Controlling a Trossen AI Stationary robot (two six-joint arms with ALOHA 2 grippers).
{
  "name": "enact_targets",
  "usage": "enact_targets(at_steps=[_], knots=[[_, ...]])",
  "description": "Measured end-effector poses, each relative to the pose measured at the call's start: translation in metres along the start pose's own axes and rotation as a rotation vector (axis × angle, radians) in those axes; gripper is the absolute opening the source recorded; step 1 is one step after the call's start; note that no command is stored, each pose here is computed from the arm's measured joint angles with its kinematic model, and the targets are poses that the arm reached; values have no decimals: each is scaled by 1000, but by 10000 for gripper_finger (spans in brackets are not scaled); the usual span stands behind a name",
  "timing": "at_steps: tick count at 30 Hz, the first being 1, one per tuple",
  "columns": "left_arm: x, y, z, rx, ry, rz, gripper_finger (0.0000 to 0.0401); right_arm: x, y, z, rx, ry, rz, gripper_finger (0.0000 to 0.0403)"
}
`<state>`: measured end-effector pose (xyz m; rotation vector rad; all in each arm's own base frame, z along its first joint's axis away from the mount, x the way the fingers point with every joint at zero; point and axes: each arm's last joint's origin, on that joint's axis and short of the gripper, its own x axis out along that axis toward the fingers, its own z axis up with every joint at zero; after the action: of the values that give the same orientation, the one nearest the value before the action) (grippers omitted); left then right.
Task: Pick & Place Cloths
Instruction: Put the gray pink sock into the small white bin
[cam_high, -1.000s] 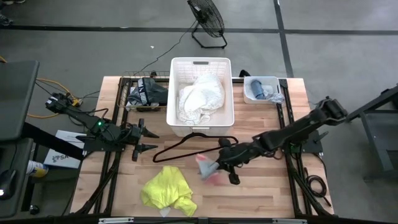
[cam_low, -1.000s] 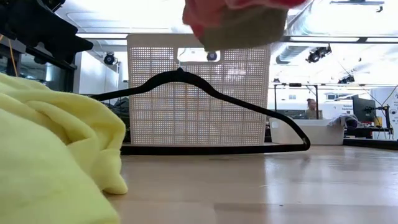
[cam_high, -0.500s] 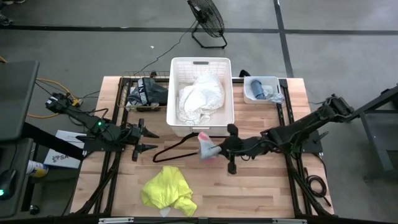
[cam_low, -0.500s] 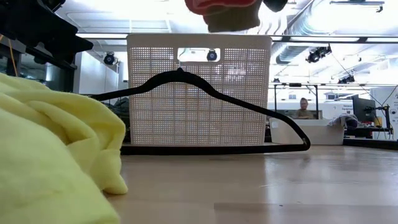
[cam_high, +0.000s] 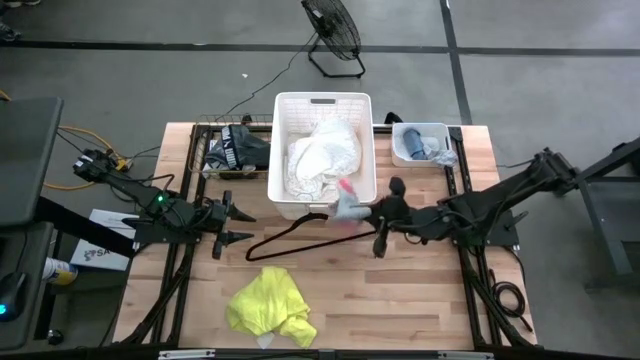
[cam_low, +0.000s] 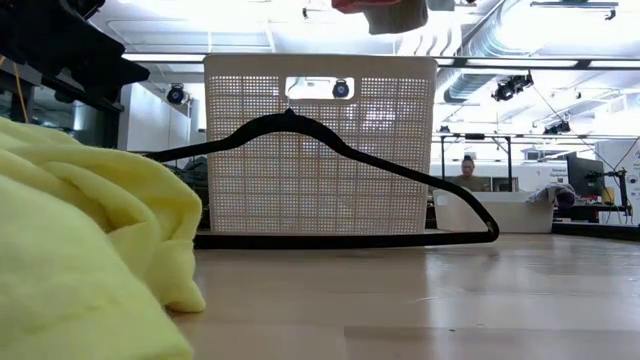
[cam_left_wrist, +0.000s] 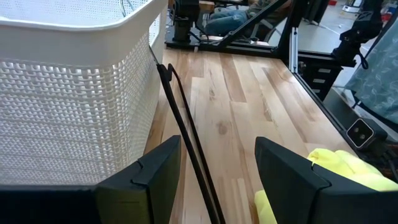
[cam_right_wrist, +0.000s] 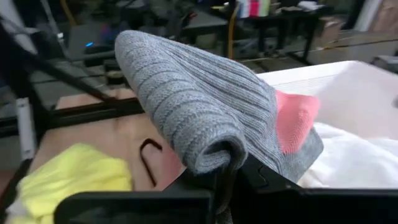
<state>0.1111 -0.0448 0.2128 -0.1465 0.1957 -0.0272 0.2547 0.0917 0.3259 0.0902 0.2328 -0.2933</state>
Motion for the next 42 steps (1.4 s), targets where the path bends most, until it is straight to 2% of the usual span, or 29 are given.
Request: enact_targets(at_steps=[8,17,21,36,42], knots=[[0,0,-1,2,5,1,200,-15,-16,9,11,-59,-211,5],[0,0,-1,3,5,1,200,-27,-34,11,-31,-103,-523,5],[0,0,0,2,5,1,200,-28,-45,11,-15,-108,-607,5],[0,0,-1,3,6,2,200,-21,-111,-12,162,63,-873,5],[0,0,-1,5,11,3,200,-27,-137,-21,228,119,-1026,5]])
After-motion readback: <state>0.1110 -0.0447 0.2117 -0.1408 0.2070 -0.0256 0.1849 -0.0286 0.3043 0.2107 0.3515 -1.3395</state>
